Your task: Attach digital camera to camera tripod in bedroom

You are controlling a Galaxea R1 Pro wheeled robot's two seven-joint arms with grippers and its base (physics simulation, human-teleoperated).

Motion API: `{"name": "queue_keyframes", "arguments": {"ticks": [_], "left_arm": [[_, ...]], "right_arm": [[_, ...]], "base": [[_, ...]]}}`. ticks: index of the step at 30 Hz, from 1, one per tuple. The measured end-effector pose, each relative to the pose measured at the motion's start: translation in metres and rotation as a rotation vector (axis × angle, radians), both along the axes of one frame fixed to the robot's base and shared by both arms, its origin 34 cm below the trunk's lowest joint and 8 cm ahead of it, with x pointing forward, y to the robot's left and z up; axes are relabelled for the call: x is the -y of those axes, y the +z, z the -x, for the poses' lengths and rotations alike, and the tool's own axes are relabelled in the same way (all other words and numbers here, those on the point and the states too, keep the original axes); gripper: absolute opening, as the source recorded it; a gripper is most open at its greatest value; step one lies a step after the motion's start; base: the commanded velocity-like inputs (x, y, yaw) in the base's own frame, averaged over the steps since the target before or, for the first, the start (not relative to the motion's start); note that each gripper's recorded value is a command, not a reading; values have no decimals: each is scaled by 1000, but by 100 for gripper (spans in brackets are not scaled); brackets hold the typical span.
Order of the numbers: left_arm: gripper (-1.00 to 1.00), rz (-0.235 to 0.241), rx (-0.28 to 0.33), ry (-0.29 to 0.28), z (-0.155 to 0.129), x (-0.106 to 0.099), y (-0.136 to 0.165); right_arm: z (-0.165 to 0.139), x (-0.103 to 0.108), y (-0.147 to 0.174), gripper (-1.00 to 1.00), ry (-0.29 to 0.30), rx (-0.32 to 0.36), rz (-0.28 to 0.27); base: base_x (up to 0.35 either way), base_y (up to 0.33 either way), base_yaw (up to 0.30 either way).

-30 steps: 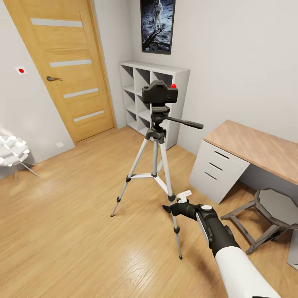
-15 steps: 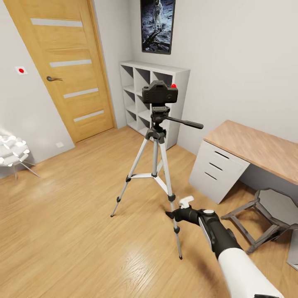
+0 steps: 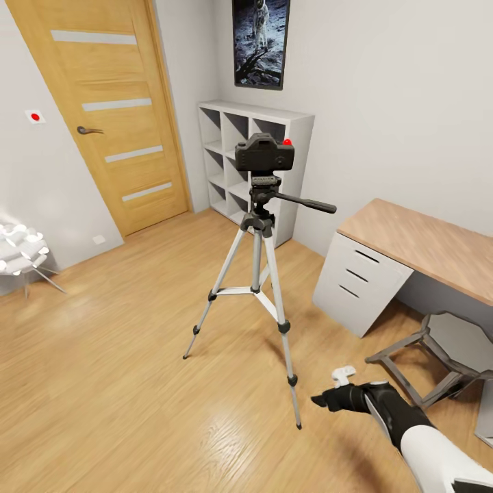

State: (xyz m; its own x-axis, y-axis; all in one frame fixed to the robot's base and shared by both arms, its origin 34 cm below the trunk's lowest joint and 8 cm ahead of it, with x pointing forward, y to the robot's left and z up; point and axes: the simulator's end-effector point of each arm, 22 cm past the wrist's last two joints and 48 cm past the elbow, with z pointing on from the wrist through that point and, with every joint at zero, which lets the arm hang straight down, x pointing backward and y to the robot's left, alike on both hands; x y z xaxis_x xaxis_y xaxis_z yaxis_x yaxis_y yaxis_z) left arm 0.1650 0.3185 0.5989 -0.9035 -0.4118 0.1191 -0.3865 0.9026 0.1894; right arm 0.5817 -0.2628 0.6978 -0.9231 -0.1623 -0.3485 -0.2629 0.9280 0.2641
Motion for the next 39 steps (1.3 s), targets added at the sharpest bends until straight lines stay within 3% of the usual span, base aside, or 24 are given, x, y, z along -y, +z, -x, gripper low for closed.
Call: {"name": "queue_keyframes", "arguments": {"ticks": [6,13,16,19,24,31,39], "left_arm": [[100,1,0,0,0,1,0],[100,0,0,0,0,0,0],[100,1,0,0,0,0,0],[100,2,0,1,0,1,0],[100,3,-4,2,3,3,0],[100,9,-23,9,19,8,2],[100,5,-26,52,24,9,2]], "right_arm": [[55,52,-27,100,-49,-131,65],[123,81,-51,100,-87,-264,120],[135,95,-57,100,-102,-271,175],[143,113,-63,100,-119,-263,265],[187,124,-75,100,-119,-284,341],[255,128,-88,100,-98,-303,377],[289,128,-92,100,-83,-287,378]], "base": [[0,0,0],[0,0,0],[0,0,0],[0,0,0],[0,0,0],[0,0,0],[0,0,0]]}}
